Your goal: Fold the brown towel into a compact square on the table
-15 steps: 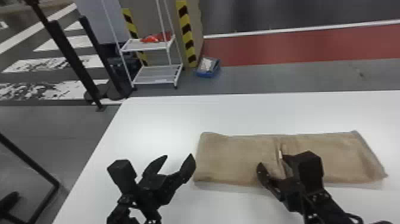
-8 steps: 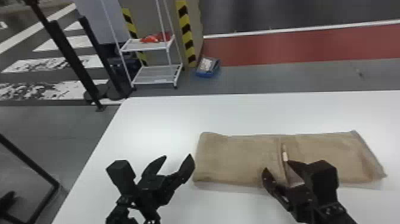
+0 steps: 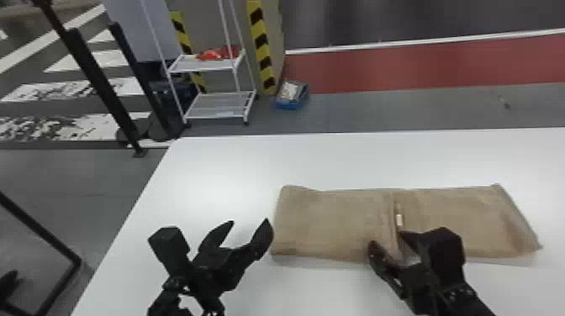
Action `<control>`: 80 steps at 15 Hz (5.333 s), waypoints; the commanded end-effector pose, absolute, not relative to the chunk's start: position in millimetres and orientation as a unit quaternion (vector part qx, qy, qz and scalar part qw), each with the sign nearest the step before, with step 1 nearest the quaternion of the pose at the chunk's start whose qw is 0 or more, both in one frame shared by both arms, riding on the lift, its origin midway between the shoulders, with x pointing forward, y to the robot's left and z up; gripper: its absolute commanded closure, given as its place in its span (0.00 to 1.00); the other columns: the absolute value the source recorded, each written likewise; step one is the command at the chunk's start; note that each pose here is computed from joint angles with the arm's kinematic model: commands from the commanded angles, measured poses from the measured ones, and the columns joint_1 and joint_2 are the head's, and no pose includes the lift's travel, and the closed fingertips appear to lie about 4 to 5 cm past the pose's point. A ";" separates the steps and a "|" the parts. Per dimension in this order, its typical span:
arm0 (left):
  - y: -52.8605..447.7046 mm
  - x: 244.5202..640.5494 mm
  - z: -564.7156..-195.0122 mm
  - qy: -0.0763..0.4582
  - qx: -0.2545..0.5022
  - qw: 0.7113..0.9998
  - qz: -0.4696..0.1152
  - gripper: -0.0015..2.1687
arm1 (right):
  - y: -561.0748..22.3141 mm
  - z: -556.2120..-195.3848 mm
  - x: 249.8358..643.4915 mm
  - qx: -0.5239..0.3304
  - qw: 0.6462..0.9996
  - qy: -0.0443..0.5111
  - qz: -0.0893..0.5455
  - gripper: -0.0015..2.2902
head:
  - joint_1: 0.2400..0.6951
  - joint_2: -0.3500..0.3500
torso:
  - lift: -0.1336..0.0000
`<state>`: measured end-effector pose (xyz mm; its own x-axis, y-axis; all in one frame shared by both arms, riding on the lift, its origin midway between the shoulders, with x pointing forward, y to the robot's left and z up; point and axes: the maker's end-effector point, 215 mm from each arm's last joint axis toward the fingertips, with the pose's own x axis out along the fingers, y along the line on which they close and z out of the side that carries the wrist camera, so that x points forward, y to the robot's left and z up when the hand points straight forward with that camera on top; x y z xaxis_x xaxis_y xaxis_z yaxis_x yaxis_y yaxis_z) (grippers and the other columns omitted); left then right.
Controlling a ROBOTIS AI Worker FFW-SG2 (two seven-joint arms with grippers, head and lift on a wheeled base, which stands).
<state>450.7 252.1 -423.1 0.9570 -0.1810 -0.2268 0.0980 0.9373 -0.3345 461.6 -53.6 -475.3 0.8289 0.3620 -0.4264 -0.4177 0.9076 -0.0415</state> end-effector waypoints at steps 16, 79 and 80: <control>249.8 449.4 -423.7 0.128 -0.166 0.975 -0.074 0.04 | -42.6 -458.1 463.5 -0.065 0.956 0.188 0.215 0.23 | 1.00 0.86 | 0.11; 271.8 448.6 -386.6 0.034 -0.082 0.995 -0.040 0.03 | -258.9 -380.1 501.7 0.033 0.987 0.148 0.058 0.00 | 1.00 0.57 | 0.12; 270.9 448.6 -386.7 0.034 -0.081 0.995 -0.041 0.03 | -266.9 -387.3 499.5 0.033 0.985 0.162 0.051 0.00 | 1.00 0.56 | 0.12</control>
